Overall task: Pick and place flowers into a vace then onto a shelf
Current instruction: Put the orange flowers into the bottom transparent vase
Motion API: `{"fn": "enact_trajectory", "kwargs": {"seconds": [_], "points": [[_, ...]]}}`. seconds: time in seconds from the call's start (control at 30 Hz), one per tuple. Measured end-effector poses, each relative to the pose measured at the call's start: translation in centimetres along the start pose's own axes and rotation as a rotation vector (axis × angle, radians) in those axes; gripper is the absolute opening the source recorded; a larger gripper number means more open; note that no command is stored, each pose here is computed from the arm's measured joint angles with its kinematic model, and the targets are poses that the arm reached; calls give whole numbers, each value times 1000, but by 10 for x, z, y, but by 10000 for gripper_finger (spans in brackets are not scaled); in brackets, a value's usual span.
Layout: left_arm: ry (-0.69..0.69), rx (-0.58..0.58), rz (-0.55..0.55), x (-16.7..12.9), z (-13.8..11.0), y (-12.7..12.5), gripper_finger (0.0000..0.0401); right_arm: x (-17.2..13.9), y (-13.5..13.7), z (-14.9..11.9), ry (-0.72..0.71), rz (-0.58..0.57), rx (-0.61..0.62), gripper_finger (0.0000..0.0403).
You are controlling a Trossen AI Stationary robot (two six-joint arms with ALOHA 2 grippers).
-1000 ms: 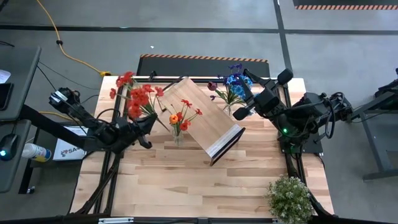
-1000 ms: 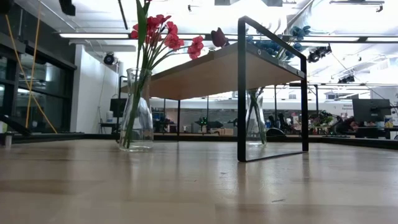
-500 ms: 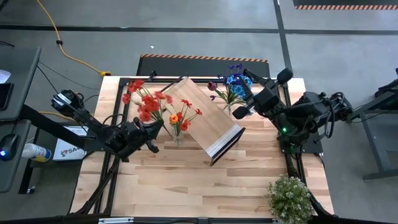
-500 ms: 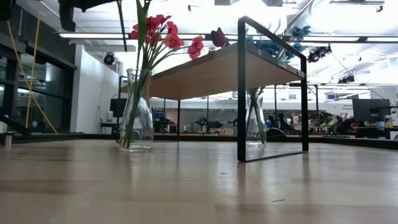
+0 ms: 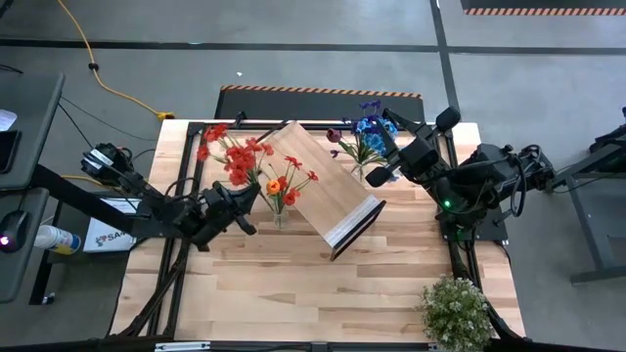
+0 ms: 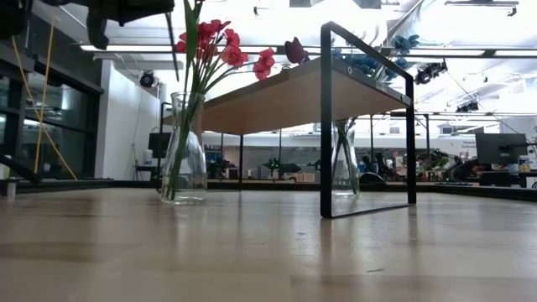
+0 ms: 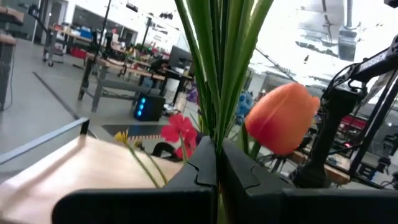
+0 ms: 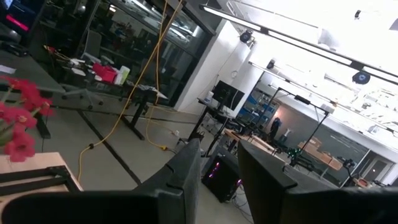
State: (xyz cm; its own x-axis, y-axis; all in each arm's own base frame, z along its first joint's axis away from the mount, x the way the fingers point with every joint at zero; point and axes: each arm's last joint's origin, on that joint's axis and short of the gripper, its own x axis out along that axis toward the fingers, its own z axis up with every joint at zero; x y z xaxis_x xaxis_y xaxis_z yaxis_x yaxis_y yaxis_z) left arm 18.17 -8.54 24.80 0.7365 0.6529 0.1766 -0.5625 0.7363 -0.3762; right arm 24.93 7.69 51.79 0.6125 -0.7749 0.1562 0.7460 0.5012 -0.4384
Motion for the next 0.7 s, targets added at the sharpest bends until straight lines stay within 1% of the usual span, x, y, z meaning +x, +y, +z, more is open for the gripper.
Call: {"fn": "enact_trajectory", "kwargs": {"seconds": [0.17, 0.47, 0.7], "points": [[-14, 23, -6, 9, -6, 1, 33, 0, 0, 0, 0, 0, -5, 99], [13, 16, 21, 9, -20, 0, 33, 0, 1, 0, -14, 15, -26, 99], [46, 37, 85, 9, -31, 0, 33, 0, 3, 0, -42, 42, -45, 99]]}}
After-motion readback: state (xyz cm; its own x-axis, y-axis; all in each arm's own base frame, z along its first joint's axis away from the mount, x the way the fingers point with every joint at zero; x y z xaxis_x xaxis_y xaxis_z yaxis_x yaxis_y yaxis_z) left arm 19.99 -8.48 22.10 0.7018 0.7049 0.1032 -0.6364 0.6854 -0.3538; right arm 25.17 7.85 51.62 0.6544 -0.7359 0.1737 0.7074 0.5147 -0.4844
